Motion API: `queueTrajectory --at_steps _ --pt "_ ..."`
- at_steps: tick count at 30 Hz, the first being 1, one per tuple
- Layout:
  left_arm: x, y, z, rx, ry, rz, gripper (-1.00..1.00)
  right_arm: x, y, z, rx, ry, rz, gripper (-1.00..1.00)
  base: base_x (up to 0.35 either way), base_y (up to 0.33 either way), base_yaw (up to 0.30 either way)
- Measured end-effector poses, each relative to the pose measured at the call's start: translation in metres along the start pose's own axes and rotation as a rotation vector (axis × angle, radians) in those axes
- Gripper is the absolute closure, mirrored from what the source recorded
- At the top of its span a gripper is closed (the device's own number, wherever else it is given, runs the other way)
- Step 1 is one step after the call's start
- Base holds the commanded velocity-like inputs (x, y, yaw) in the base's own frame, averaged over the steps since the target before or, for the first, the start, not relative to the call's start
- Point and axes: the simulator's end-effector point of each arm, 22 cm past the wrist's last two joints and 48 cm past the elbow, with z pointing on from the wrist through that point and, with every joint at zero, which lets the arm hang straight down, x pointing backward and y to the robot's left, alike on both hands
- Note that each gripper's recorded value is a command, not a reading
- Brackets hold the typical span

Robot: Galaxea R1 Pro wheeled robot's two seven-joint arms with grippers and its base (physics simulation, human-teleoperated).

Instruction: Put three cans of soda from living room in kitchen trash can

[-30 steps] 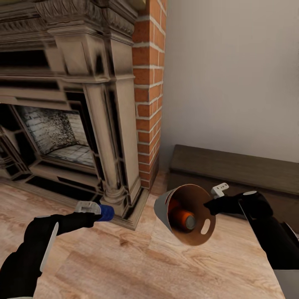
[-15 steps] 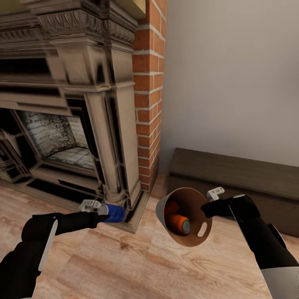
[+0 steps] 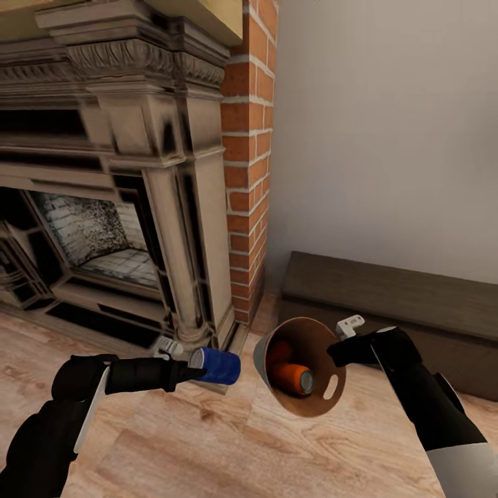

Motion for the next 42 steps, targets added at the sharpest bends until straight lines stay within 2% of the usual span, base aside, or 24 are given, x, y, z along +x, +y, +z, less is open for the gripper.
queueTrajectory --at_steps 3,9,15,20,24,27,31,38,42 --pt "-0.007 -0.017 -0.004 0.049 -0.001 0.016 1.0 0.0 -0.004 0.002 0.034 0.018 -0.004 1.0 0.0 0.0 0.0" --pt "-0.019 -0.044 -0.014 0.143 0.001 0.026 1.0 0.001 0.006 0.004 0.012 0.053 0.004 1.0 0.0 0.0 0.0" --pt "-0.027 -0.07 -0.039 0.258 0.02 0.04 1.0 -0.006 0.011 0.001 0.026 0.067 -0.009 1.0 0.0 0.0 0.0" --pt "-0.031 -0.076 -0.059 0.295 0.038 0.046 1.0 -0.008 0.013 -0.001 0.025 0.079 -0.007 1.0 0.0 0.0 0.0" --pt "-0.032 -0.071 -0.063 0.283 0.04 0.049 1.0 -0.009 0.016 0.0 0.022 0.079 -0.004 1.0 0.0 0.0 0.0" --pt "-0.04 -0.075 -0.066 0.3 0.022 0.056 1.0 -0.009 0.016 0.0 0.026 0.08 -0.006 1.0 0.0 0.0 0.0" --pt "-0.065 -0.094 -0.073 0.376 -0.035 0.083 1.0 -0.009 0.02 0.001 0.02 0.079 -0.008 1.0 0.0 0.0 0.0" --pt "-0.072 -0.103 -0.074 0.41 -0.054 0.09 1.0 -0.01 0.03 0.003 0.01 0.084 -0.032 1.0 0.0 0.0 0.0" --pt "-0.075 -0.113 -0.067 0.438 -0.066 0.086 1.0 -0.012 0.038 0.004 -0.005 0.08 -0.029 1.0 0.0 0.0 0.0"
